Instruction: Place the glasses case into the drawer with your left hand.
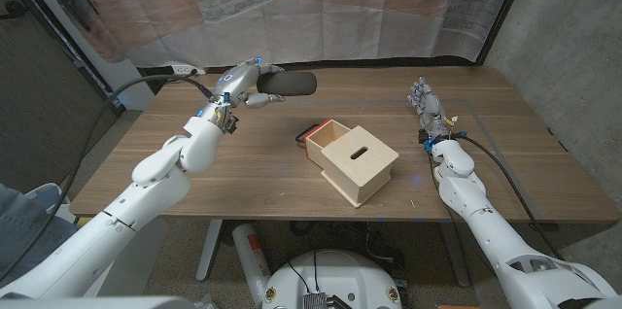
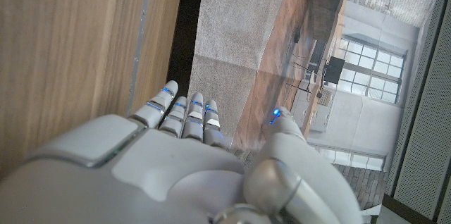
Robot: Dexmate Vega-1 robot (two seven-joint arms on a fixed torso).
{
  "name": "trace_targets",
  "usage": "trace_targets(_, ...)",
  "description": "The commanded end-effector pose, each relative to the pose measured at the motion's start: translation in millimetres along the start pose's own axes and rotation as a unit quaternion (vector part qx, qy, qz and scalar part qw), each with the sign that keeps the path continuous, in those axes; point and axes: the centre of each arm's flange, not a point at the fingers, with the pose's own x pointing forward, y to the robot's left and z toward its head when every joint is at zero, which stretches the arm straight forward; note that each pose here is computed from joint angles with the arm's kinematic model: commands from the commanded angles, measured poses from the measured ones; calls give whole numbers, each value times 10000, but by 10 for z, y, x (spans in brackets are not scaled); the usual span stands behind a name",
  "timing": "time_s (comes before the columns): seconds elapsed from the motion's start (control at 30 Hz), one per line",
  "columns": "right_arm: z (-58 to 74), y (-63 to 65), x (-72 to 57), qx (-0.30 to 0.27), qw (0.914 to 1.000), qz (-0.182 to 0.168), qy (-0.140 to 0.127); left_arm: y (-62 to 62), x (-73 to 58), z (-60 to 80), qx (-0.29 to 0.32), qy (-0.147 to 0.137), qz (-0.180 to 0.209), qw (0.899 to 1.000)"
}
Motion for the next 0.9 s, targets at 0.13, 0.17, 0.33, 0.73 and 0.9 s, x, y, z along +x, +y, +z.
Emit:
trace_targets(0.13, -20, 23, 58, 45, 10000, 16, -17, -12, 13, 150, 192, -143, -374, 9990)
trace_targets(0.17, -22, 28, 63, 48, 10000, 24, -15, -10, 10, 154, 195, -148, -391, 9989)
trace_targets(0.33, -36, 50, 82, 57, 10000, 39, -7, -2, -2, 170, 203, -155, -470, 9986)
trace_targets(0.73, -58, 62, 102, 94, 9999, 36, -19, 5, 14, 254, 322, -234, -756, 9963)
trace_targets(0.9, -40, 53, 109, 88, 9999, 31, -45, 10, 22, 265, 299, -245, -857, 9956)
